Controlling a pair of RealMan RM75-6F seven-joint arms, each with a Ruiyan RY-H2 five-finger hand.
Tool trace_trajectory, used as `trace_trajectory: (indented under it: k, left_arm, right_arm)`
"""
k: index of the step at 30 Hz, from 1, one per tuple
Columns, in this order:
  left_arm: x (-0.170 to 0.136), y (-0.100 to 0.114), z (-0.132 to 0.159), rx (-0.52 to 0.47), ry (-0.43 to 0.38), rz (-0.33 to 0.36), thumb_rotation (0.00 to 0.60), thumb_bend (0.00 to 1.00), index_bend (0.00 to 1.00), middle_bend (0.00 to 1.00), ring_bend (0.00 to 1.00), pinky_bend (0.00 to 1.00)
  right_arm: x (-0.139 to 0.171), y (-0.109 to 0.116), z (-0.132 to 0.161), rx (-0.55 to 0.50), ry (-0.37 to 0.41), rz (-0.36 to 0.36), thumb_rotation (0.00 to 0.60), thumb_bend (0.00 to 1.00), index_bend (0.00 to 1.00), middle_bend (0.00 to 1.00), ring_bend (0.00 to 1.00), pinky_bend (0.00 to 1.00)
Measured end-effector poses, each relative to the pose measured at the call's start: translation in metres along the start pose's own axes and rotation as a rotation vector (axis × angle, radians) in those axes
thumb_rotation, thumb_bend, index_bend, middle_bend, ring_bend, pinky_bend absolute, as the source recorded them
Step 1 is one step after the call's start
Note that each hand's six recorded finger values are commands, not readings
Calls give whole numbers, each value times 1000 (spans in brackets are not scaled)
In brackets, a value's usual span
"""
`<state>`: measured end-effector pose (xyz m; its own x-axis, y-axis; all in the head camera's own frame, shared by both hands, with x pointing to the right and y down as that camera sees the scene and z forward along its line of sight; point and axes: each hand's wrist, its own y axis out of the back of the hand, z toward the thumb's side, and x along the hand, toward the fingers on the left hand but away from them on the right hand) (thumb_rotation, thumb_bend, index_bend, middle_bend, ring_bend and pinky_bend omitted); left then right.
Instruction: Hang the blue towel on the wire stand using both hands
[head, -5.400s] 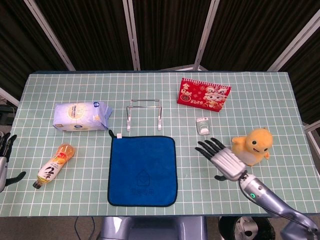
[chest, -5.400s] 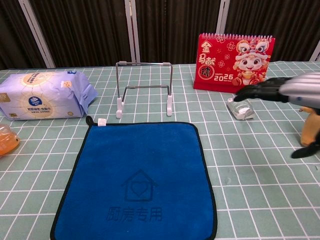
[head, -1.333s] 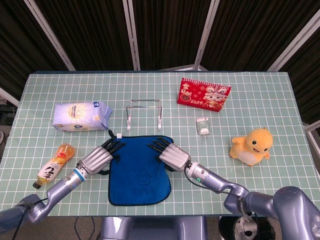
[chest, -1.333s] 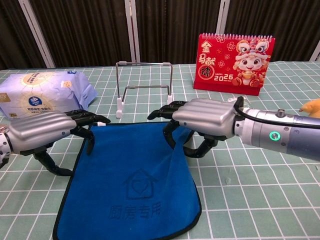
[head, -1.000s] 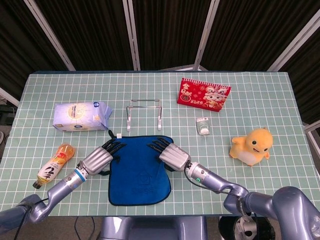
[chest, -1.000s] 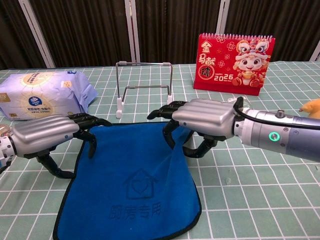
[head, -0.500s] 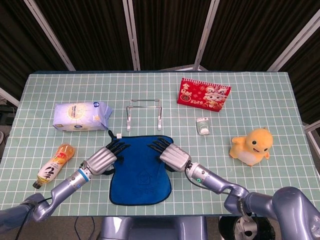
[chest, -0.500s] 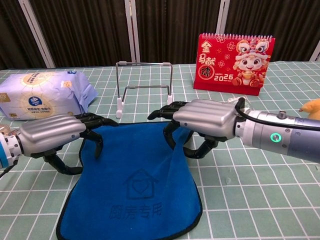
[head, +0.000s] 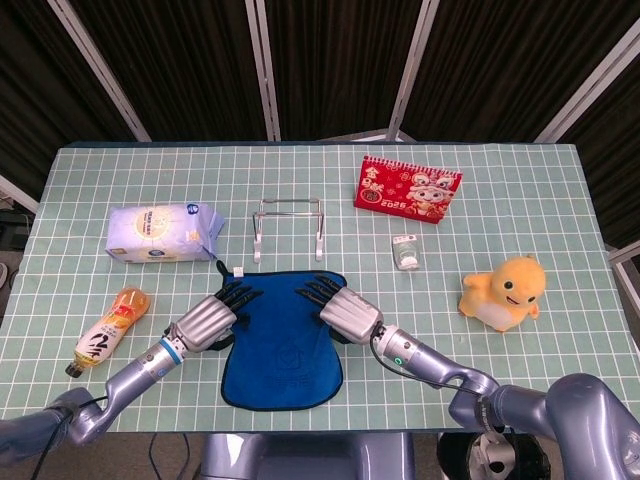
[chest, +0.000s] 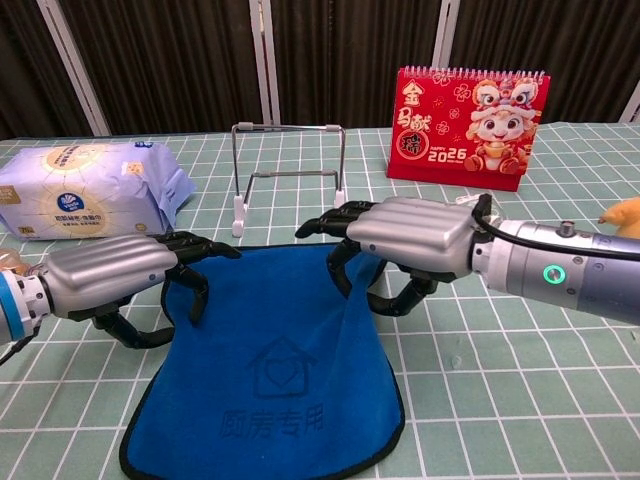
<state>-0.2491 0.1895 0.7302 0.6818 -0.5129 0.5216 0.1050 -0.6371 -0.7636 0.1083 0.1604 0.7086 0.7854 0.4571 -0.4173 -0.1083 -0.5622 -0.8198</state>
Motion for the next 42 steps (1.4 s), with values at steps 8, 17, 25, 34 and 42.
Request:
trace_trajectory:
  k: [8, 17, 25, 34, 42]
  left_arm:
    - [1, 2, 2, -42, 7, 20, 600, 471, 802, 0, 0, 0]
    - [-2, 30, 0, -83, 10, 117, 600, 471, 833, 0, 0, 0]
    - [-12, 97, -10, -129, 43, 329, 600, 471, 854, 0, 0, 0]
    - [-10, 157, -34, -99, 129, 493, 600, 472, 865, 0, 0, 0]
    - [11, 203, -49, -20, 178, 545, 600, 471, 866, 0, 0, 0]
  right_arm:
    - [2, 4, 1, -1, 7, -12, 600, 551, 623, 54, 0, 0]
    - [6, 36, -1, -13, 8, -104, 600, 551, 624, 62, 0, 0]
    - [11, 106, -8, 25, -18, -231, 600, 550, 627, 65, 0, 0]
    - [6, 163, -27, 54, -103, -328, 600, 550, 627, 72, 0, 0]
    - [-8, 184, -61, 48, -208, -366, 600, 549, 627, 79, 0, 0]
